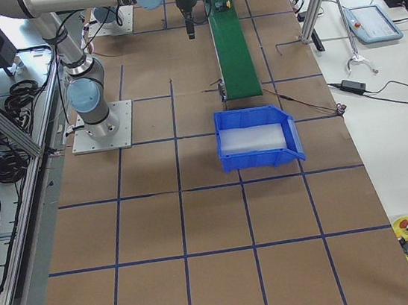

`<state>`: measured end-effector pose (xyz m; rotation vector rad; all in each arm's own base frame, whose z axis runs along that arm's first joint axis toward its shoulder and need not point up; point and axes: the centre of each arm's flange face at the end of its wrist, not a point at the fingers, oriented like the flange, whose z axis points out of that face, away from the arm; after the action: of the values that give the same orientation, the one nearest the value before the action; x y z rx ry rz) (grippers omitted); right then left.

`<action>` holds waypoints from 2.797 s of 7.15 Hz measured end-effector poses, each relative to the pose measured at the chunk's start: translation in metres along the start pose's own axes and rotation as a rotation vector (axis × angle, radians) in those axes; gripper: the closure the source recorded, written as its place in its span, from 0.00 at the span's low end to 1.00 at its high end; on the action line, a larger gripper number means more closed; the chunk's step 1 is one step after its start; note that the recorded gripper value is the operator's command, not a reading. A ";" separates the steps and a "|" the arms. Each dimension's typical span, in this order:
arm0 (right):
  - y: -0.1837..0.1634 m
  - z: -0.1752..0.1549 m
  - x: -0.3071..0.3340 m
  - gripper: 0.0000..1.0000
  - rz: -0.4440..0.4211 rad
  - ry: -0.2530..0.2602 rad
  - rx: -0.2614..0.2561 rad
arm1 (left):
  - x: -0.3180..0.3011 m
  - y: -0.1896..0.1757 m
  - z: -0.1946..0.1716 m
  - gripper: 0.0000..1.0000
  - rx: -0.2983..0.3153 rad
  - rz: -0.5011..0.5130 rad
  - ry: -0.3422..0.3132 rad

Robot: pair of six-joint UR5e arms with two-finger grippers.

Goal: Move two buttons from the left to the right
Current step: 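Raise the left gripper and move it back over the blue bin, then lower the left gripper and grasp the red-capped button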

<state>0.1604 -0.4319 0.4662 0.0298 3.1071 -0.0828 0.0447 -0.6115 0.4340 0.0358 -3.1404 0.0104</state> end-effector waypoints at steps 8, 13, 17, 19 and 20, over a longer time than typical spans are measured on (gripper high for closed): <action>-0.001 0.001 0.000 0.00 0.000 -0.002 0.001 | -0.167 -0.020 0.079 0.00 0.013 0.020 0.000; -0.004 0.005 0.000 0.00 0.000 -0.002 -0.007 | -0.175 -0.039 0.162 0.01 0.017 0.018 0.000; -0.005 0.006 0.000 0.00 0.000 -0.002 -0.010 | -0.171 -0.026 0.215 0.01 -0.005 0.012 0.005; -0.004 0.007 0.000 0.00 0.000 -0.002 -0.011 | -0.172 -0.026 0.227 0.26 -0.018 0.008 0.009; -0.004 0.008 0.000 0.00 0.000 -0.002 -0.012 | -0.172 -0.026 0.228 0.54 -0.018 0.002 0.011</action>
<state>0.1609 -0.4368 0.4588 0.0299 3.1059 -0.0647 0.2171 -0.6356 0.2058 0.0324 -3.1289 -0.0173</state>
